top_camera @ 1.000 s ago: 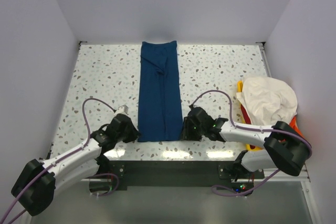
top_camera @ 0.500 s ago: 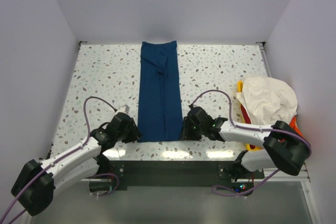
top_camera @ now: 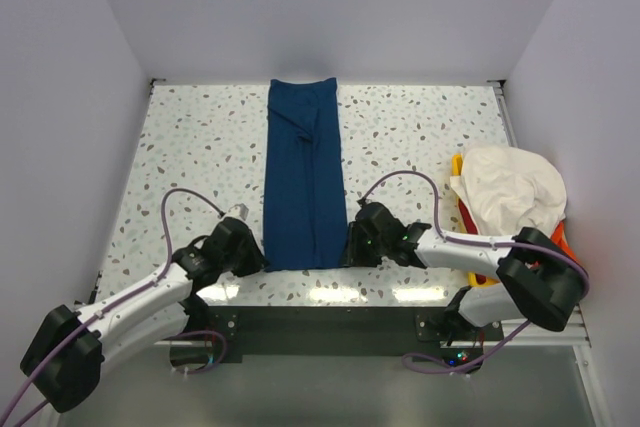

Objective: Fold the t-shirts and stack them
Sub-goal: Fold the tshirt

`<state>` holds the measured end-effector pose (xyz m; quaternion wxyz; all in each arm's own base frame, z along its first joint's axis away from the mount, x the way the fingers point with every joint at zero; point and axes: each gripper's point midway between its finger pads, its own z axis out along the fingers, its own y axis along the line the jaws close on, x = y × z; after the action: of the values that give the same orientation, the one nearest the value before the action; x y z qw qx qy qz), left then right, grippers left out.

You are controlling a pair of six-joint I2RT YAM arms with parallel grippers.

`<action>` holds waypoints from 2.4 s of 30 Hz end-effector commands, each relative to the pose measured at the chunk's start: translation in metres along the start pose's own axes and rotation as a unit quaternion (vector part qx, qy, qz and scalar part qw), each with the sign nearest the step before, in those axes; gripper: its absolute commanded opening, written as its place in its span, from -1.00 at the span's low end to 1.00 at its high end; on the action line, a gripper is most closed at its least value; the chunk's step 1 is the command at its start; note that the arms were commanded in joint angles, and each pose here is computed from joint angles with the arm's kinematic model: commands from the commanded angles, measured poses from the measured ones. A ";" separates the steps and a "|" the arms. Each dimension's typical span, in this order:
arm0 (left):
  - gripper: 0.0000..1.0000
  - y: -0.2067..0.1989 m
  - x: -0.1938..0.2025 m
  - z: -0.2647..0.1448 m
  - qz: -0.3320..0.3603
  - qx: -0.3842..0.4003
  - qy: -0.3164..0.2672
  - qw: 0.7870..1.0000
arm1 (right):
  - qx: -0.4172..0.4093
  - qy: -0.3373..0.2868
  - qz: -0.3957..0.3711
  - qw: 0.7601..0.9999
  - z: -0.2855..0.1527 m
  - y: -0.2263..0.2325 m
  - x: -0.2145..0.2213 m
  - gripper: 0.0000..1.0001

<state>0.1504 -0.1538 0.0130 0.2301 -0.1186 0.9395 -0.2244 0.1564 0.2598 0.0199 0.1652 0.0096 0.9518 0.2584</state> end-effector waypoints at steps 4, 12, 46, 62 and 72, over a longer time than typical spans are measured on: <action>-0.89 -0.011 0.007 0.000 0.004 0.032 0.016 0.999 | 0.013 0.011 -0.003 1.000 0.003 -0.005 0.005 -0.36; -1.00 -0.031 -0.009 0.000 0.018 0.049 0.004 0.999 | 0.006 0.009 -0.015 1.000 0.003 0.007 -0.003 -0.45; -1.00 -0.101 -0.283 0.054 -0.044 0.044 -0.210 0.976 | 0.054 -0.135 -0.029 0.989 0.045 0.051 -0.278 -1.00; -1.00 -0.098 -0.322 0.081 -0.047 0.050 -0.197 0.978 | 0.034 -0.155 -0.016 0.987 0.045 0.049 -0.325 -1.00; -0.14 -0.089 -0.341 0.083 -0.035 0.051 -0.214 0.975 | 0.030 -0.158 -0.015 0.987 0.049 0.039 -0.344 -0.48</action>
<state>0.4727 -0.1567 0.0882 0.3758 -0.2000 0.8734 -0.2366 0.4793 0.2850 0.0823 0.2949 0.0489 0.9316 0.2069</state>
